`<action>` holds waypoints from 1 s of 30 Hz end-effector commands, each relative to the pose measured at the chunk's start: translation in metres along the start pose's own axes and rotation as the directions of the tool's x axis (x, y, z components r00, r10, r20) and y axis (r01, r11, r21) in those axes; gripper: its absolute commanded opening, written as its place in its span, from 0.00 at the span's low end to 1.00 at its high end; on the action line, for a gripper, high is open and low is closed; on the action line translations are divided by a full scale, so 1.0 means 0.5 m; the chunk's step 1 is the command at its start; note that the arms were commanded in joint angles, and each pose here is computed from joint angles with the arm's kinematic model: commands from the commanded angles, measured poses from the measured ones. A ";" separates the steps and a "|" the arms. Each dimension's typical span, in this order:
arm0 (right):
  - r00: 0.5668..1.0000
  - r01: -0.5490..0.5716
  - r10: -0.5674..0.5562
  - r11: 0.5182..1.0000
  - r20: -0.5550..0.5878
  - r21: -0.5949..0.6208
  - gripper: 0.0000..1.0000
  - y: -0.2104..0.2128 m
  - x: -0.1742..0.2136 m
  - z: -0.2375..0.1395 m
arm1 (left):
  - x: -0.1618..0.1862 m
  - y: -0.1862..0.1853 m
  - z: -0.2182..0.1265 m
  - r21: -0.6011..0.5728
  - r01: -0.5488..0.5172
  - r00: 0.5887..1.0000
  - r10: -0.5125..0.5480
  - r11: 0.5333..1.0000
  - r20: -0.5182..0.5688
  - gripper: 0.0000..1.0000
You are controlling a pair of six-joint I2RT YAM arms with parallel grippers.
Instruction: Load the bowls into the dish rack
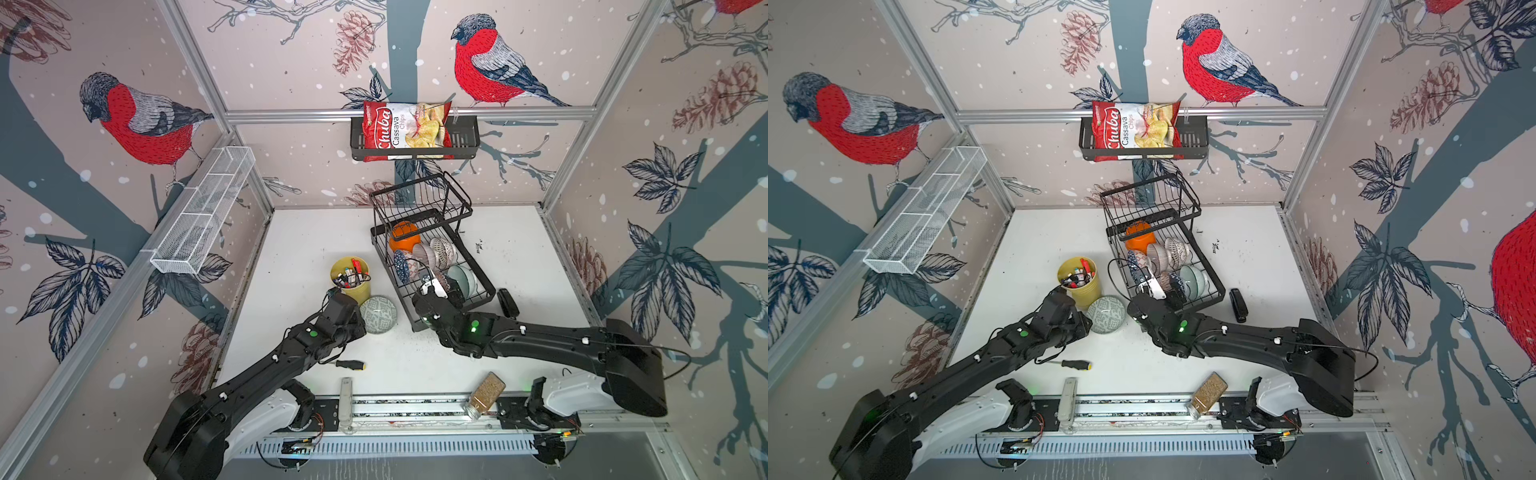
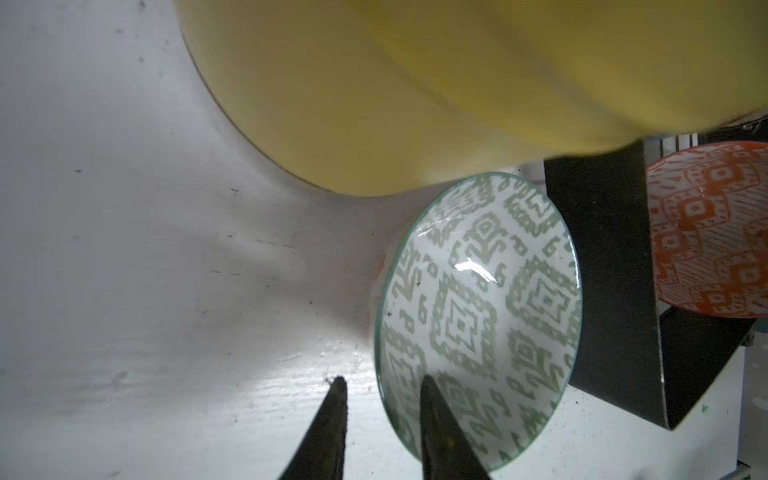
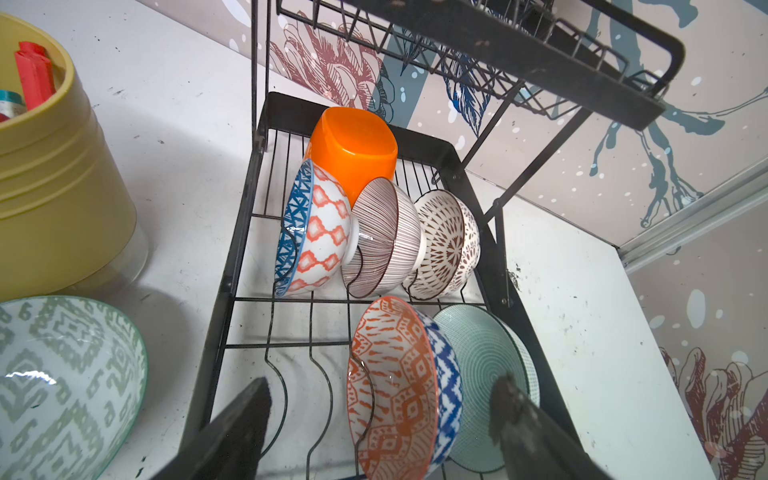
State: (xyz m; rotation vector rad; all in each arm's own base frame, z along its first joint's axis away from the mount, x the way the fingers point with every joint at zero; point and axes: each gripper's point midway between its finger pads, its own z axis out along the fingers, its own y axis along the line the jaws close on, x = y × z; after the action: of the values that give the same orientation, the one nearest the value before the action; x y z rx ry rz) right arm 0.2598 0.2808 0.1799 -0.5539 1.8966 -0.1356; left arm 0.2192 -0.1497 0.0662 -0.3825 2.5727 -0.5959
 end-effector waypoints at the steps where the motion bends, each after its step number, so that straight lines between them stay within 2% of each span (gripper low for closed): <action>1: 0.999 -0.029 0.029 0.999 0.019 0.019 0.84 -0.007 -0.009 -0.003 | -0.014 -0.023 0.007 0.047 0.024 0.999 -0.024 0.999 0.020 0.29; 18: 1.000 -0.023 0.023 0.999 0.011 0.026 0.84 -0.009 0.005 0.000 | -0.017 -0.003 0.037 -0.004 0.027 0.999 -0.027 1.000 0.032 0.15; 25: 1.000 -0.026 0.026 0.999 0.009 0.029 0.84 -0.012 0.007 -0.003 | -0.017 -0.005 0.046 -0.013 0.015 1.000 -0.015 1.000 0.022 0.13; 30: 1.000 -0.027 0.027 0.999 0.009 0.029 0.84 -0.013 0.007 -0.004 | -0.020 -0.008 0.044 -0.012 0.000 1.000 0.000 1.000 0.025 0.04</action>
State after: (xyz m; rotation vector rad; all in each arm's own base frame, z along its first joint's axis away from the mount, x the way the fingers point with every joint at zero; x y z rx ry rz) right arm 0.2578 0.2762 0.1755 -0.5524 1.8977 -0.1439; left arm 0.2327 -0.1528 0.0460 -0.4182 2.5847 -0.5502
